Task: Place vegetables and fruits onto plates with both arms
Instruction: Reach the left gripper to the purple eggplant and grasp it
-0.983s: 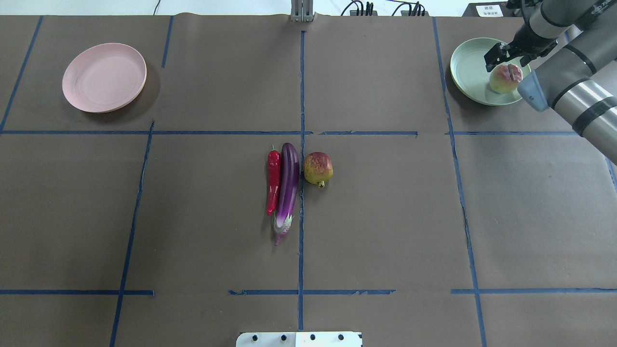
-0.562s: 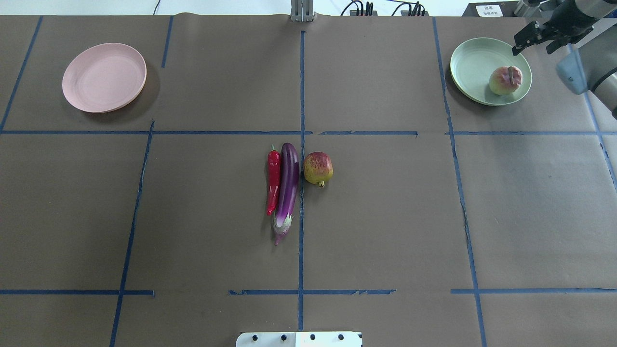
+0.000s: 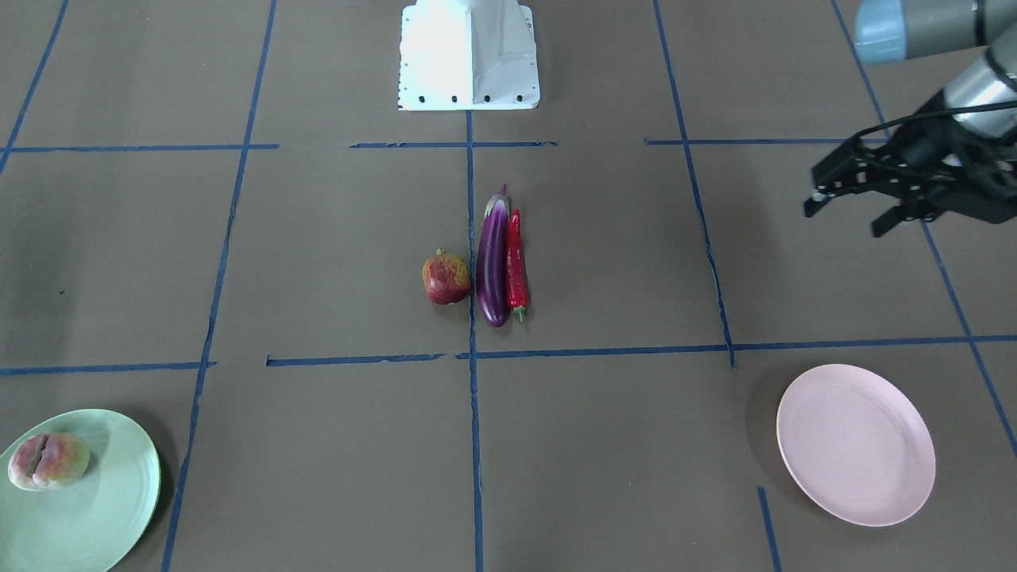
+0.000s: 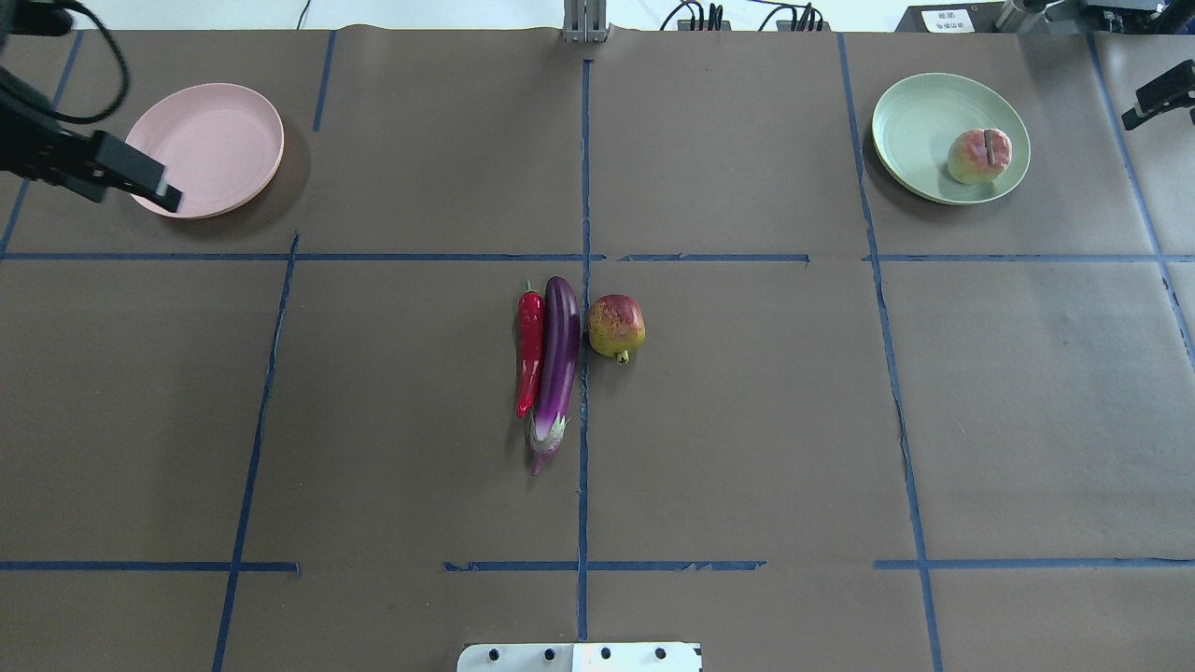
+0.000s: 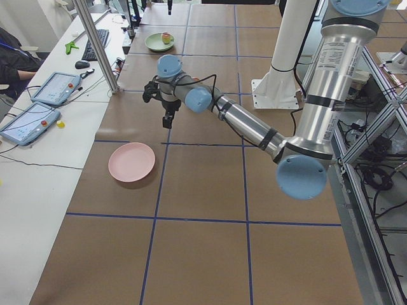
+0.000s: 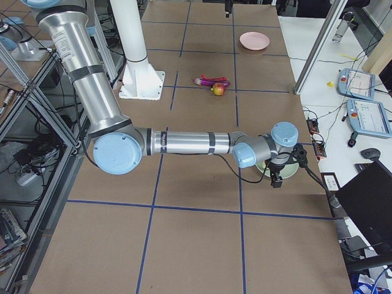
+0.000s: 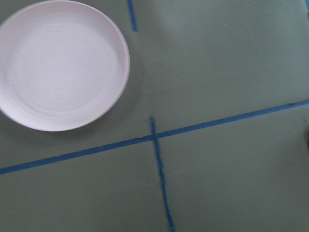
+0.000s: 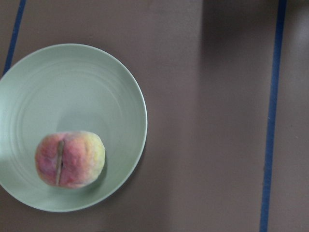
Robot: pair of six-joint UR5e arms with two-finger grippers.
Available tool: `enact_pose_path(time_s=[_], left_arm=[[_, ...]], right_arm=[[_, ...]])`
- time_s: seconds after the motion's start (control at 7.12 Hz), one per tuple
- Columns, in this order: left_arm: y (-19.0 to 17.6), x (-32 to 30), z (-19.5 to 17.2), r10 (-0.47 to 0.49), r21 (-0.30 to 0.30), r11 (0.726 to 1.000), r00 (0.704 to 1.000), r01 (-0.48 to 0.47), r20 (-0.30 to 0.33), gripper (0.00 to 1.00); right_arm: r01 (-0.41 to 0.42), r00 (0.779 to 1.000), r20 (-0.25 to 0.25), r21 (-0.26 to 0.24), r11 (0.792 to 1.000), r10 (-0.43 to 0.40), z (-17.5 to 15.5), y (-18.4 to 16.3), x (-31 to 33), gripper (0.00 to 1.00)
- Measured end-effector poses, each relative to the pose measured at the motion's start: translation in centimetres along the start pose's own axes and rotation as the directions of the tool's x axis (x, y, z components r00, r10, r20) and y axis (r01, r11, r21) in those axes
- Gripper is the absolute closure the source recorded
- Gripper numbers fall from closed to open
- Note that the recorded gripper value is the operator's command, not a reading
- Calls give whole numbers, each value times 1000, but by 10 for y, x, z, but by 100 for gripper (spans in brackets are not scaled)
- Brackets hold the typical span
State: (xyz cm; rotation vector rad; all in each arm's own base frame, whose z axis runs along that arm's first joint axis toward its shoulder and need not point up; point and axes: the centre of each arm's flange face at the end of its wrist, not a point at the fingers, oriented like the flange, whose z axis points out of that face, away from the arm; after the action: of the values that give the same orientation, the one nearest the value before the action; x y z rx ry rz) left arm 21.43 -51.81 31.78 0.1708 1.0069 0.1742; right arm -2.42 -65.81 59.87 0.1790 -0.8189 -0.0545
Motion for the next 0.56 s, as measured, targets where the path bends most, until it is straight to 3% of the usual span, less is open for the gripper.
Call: enact_pose_path(time_s=[0.14,0.28,0.56], left_arm=[[2,67,33,-18,-39,999,999,17,-29,0],[8,131,66,-53,-38,998,998,53,-17,0],[22,225,146,-107,36,994,991,104,77,3]], right_arm=[[10,1000,-9,-14,1000,-10,-6,20,20,0],[15,1000,-12,-19,1000,-16,-10,34,30,0],[21,1000,-13,-18,1000,-21,-12,44,33,0]])
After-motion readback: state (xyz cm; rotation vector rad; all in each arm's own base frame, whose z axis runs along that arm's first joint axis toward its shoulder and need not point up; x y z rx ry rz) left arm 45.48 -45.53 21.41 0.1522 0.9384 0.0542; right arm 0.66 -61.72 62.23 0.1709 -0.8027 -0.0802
